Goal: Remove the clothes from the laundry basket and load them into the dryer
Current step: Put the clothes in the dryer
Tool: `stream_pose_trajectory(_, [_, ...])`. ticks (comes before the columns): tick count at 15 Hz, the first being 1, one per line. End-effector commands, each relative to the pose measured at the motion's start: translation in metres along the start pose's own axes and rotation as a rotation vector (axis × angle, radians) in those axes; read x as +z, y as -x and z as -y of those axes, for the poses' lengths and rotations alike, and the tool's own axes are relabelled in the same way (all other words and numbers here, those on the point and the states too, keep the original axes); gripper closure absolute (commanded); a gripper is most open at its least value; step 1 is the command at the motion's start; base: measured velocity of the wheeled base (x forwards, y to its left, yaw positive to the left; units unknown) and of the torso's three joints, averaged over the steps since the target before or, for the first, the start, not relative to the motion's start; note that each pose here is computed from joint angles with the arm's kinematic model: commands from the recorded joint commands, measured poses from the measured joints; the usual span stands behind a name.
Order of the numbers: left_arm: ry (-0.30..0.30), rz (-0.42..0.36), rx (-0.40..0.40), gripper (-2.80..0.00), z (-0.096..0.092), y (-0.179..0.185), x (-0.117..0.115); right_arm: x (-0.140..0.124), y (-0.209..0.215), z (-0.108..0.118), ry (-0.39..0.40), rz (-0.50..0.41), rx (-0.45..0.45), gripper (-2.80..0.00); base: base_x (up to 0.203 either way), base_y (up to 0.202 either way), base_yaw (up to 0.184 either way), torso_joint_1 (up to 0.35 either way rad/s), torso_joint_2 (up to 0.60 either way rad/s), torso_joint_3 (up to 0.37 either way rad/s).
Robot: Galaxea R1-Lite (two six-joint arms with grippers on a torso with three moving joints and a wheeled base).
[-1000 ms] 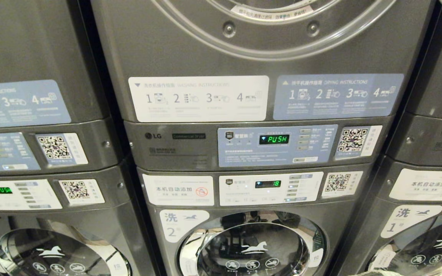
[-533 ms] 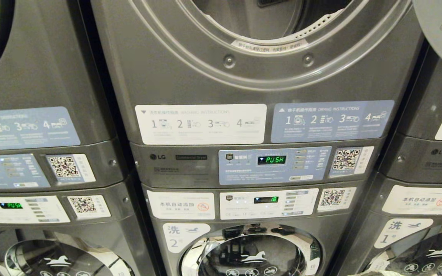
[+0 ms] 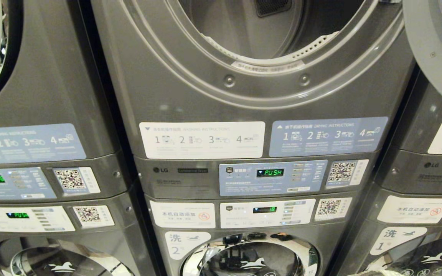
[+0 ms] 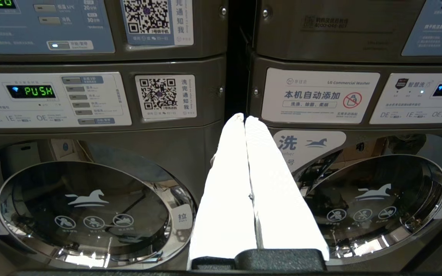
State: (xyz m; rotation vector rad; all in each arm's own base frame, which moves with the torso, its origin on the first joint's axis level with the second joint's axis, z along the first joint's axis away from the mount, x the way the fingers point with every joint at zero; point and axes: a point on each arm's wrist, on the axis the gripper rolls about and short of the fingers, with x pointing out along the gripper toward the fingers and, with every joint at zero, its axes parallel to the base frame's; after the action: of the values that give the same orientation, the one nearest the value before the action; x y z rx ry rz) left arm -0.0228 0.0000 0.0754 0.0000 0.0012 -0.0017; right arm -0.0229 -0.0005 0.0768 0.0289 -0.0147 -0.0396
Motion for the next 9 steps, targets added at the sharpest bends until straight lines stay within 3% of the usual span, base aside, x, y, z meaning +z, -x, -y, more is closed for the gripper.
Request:
stream_pose_trajectory(1, [0.0,-0.001,0.0,0.0,0.0,-0.0001,0.0001,-0.0016,-0.0005,0.0,0.0,-0.006,0.0,0.0,0.0,0.0,0.0,0.159,-0.34,-0.183])
stream_pose_trajectory(9, [0.0,0.0,0.0,0.0,0.0,0.0,-0.0001,-0.0016,-0.0005,0.0,0.0,-0.006,0.0,0.0,0.0,0.0,0.0,0.152,-0.31,-0.162])
